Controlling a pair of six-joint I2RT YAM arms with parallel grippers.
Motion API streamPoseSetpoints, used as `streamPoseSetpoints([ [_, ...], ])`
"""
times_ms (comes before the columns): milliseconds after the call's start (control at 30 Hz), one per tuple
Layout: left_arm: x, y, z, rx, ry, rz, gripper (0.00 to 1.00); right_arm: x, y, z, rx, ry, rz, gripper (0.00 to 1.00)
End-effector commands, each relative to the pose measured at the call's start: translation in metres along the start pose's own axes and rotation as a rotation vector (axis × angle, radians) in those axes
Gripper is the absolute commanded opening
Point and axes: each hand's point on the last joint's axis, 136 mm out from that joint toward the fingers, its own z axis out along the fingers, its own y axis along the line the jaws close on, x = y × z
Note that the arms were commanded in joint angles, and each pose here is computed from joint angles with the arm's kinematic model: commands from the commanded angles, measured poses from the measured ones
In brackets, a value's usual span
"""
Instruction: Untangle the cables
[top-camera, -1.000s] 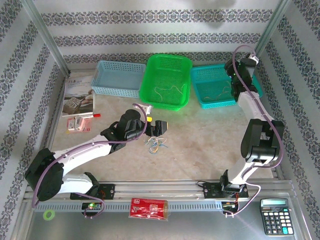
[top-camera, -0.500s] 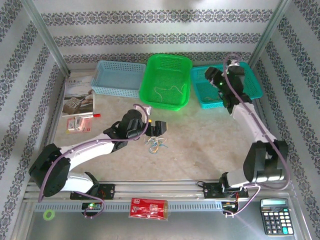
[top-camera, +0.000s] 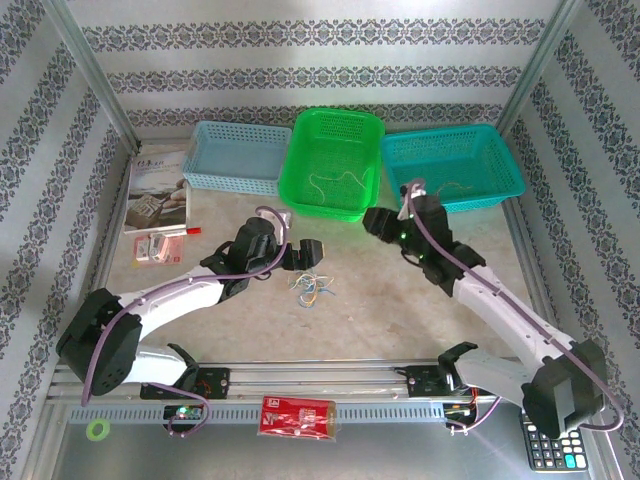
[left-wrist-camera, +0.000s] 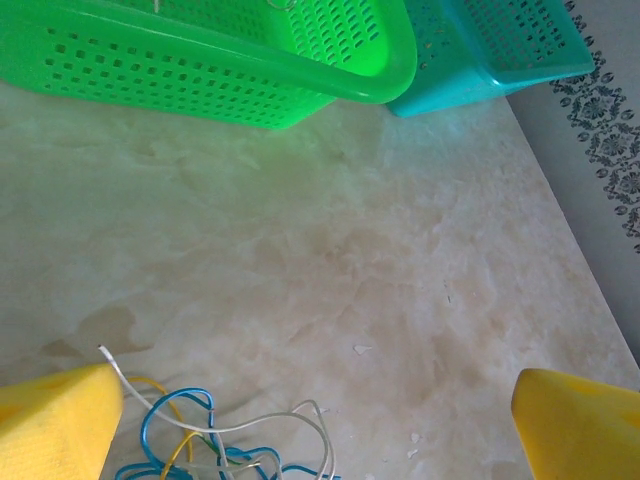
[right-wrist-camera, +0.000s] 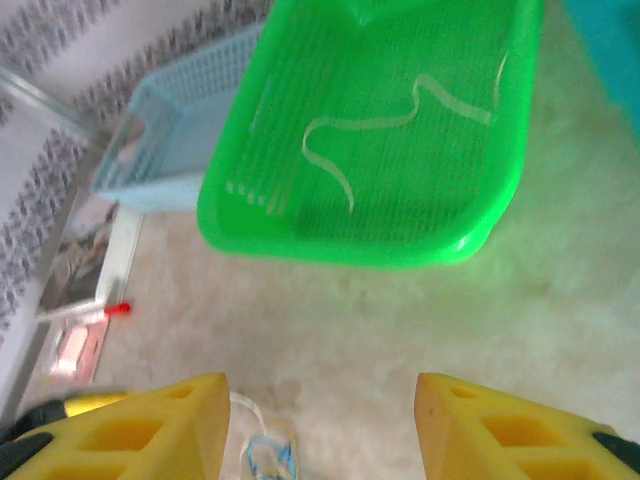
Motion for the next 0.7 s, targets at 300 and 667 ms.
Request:
streamPoseSetpoints([
  [300, -0.001, 0.027, -0.02, -0.138, 0.062, -0.081, 1.0, 0.122, 0.037, 0.01, -0.064, 0.193, -0.092, 0.55],
  [667, -0.043, 0.032, -0.056, -0.186, 0.013, -0.198, 1.0, 0.152, 0.073, 0.026, -0.121, 0.261, -0.205, 0.52],
])
